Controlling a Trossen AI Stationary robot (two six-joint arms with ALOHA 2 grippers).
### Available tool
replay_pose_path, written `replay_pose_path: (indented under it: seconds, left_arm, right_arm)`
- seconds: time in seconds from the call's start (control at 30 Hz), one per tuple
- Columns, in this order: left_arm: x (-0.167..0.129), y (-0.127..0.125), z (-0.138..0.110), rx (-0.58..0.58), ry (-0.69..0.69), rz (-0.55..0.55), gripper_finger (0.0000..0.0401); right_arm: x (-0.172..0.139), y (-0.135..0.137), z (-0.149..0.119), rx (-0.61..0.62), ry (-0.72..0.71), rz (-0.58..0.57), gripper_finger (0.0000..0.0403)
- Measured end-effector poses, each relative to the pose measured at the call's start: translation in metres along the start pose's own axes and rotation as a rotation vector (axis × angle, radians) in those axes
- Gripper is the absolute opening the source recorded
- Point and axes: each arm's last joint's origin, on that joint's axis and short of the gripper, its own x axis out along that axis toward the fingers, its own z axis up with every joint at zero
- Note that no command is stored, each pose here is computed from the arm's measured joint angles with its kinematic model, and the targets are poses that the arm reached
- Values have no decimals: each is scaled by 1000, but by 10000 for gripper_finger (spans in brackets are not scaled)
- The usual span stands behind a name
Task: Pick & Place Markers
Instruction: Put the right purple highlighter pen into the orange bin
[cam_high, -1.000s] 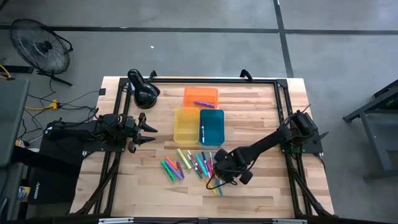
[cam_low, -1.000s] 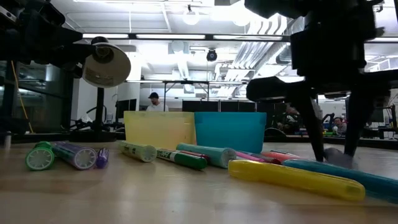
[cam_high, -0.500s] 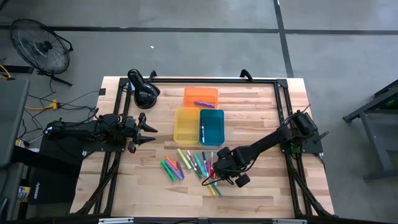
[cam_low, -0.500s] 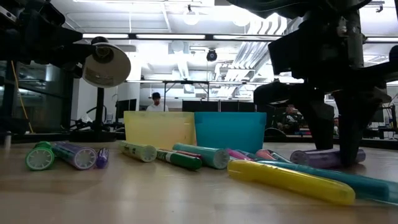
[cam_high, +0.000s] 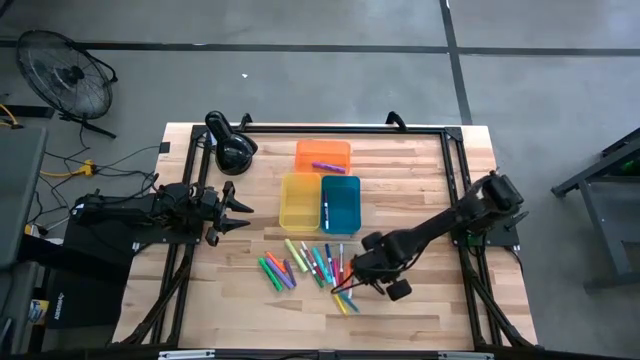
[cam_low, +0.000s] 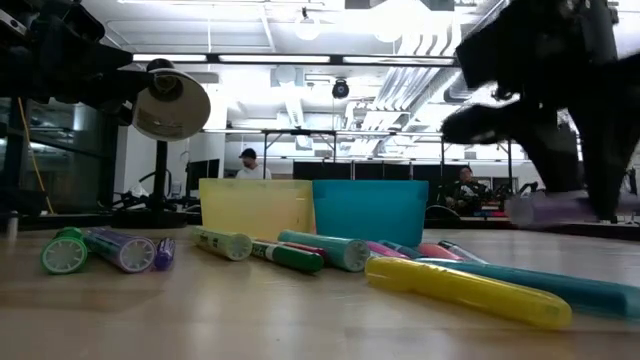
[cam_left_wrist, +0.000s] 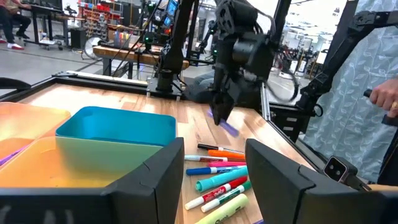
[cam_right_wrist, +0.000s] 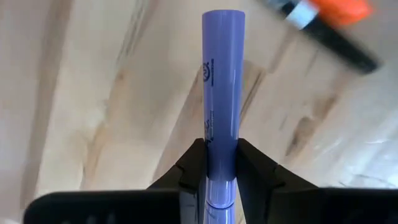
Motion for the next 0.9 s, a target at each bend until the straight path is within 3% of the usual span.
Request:
replay_pose_path:
  seconds: [0.47, 0.9]
  left_arm:
    - [0, 0, 0, 0, 0, 0, 170]
    - [0, 0, 0, 0, 0, 0, 170]
  right_arm:
    - [-71, -32, -15, 120, -255, -328, 53]
    - [-95, -115, -6, 122, -502, -456, 53]
